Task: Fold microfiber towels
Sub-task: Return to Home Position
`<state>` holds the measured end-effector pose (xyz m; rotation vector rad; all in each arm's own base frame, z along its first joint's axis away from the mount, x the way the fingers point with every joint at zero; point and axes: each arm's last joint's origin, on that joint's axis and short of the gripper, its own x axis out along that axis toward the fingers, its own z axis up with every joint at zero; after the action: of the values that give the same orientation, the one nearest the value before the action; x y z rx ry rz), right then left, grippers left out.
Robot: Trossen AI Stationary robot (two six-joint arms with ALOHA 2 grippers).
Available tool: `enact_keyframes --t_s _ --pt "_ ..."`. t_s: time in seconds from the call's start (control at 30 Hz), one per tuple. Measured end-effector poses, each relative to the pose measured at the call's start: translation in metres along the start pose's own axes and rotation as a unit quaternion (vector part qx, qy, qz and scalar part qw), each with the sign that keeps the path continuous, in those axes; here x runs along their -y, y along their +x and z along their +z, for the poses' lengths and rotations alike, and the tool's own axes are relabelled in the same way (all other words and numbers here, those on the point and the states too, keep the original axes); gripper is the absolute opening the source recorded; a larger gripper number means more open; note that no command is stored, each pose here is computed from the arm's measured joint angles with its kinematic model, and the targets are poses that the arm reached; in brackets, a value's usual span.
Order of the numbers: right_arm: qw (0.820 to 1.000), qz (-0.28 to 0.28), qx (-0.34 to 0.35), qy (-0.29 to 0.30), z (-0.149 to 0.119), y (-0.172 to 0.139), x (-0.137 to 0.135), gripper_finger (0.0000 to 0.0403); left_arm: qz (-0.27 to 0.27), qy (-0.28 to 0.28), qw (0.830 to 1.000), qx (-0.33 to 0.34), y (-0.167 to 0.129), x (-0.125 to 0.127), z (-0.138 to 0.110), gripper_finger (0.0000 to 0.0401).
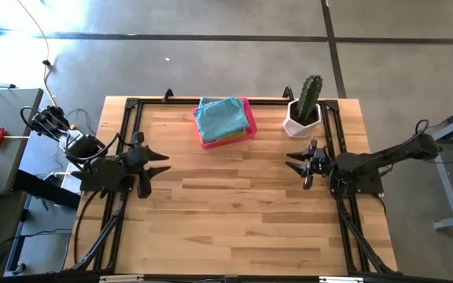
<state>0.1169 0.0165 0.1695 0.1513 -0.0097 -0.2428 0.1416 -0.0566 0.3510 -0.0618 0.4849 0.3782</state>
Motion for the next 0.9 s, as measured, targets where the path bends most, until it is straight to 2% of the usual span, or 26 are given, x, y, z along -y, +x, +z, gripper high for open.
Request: enact_keyframes --t_s 0.1,0.23,0.43,0.53,0.67,0.77,0.9 --pt "1.0 -0.002 -0.008 -0.004 -0.003 0.0 0.001 0.0142 0.003 -0.001 1.0 -0.005 0.003 0.002 -0.003 0.0133" --pt "1.0 0.002 -0.027 -0.01 -0.007 0.0 0.001 0.0142 0.015 -0.015 0.999 -0.025 0.014 0.004 -0.021 0.0128" --pt "0.994 0.063 -0.083 0.023 -0.016 -0.001 -0.002 0.0142 0.029 -0.034 0.998 -0.045 0.039 0.007 -0.055 0.0099" --pt "0.991 0.082 -0.094 0.038 -0.017 -0.002 -0.003 0.0142 0.018 -0.051 0.998 -0.024 0.054 0.011 -0.067 0.0083" --pt "0.989 0.091 -0.105 0.046 -0.019 -0.002 -0.003 0.0142 -0.038 -0.068 0.997 0.012 0.075 0.014 -0.078 0.0066" --pt "0.987 0.079 -0.107 0.086 -0.019 -0.002 -0.002 0.0142 -0.096 -0.072 0.992 0.041 0.088 0.014 -0.082 0.0055" --pt "0.986 0.036 -0.102 0.126 -0.019 -0.002 0.0 0.0142 -0.116 -0.062 0.988 0.079 0.098 0.006 -0.079 0.0043"
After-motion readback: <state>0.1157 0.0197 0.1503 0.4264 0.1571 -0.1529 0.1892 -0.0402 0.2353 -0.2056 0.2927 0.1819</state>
